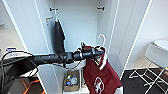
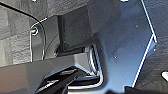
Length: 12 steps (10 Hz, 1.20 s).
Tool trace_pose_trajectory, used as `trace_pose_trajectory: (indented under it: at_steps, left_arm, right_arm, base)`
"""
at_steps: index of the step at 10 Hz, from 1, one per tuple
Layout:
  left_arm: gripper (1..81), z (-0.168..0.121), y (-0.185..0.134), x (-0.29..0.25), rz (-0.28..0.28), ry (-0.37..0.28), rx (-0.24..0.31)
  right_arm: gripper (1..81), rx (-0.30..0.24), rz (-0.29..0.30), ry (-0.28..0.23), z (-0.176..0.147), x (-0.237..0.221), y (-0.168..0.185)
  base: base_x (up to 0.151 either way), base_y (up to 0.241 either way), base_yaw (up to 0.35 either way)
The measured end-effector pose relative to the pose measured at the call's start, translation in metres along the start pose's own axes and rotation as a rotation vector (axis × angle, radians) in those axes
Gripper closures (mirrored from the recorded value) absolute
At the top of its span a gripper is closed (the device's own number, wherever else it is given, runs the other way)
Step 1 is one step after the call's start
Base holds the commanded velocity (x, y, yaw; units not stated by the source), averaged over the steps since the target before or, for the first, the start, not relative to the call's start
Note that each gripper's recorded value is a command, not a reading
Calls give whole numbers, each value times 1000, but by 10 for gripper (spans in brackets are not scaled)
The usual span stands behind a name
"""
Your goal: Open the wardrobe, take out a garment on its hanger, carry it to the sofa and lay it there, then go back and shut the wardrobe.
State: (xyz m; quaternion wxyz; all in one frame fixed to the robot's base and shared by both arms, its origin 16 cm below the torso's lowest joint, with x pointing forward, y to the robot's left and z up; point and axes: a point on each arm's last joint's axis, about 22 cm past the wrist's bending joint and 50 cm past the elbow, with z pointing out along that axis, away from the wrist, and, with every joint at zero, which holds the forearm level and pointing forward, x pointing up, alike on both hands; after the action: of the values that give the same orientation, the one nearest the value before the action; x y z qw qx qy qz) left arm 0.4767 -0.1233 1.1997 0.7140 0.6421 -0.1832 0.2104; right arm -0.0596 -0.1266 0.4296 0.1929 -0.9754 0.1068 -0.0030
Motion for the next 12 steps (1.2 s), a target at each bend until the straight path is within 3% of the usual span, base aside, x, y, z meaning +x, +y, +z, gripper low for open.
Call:
trace_pose_trajectory:
  at_steps: [5, 12]
  left_arm:
    - [811, 0, 0, 0, -2, 0, -3]
    - [811, -4, -6, 9, -11, 18, 2]
  right_arm:
    - [10, 0, 0, 0, 0, 0, 0]
    - [10, 3, 2, -2, 1, -2, -3]
  base:
    - [0, 0, -33]
    - [0, 0, -283]
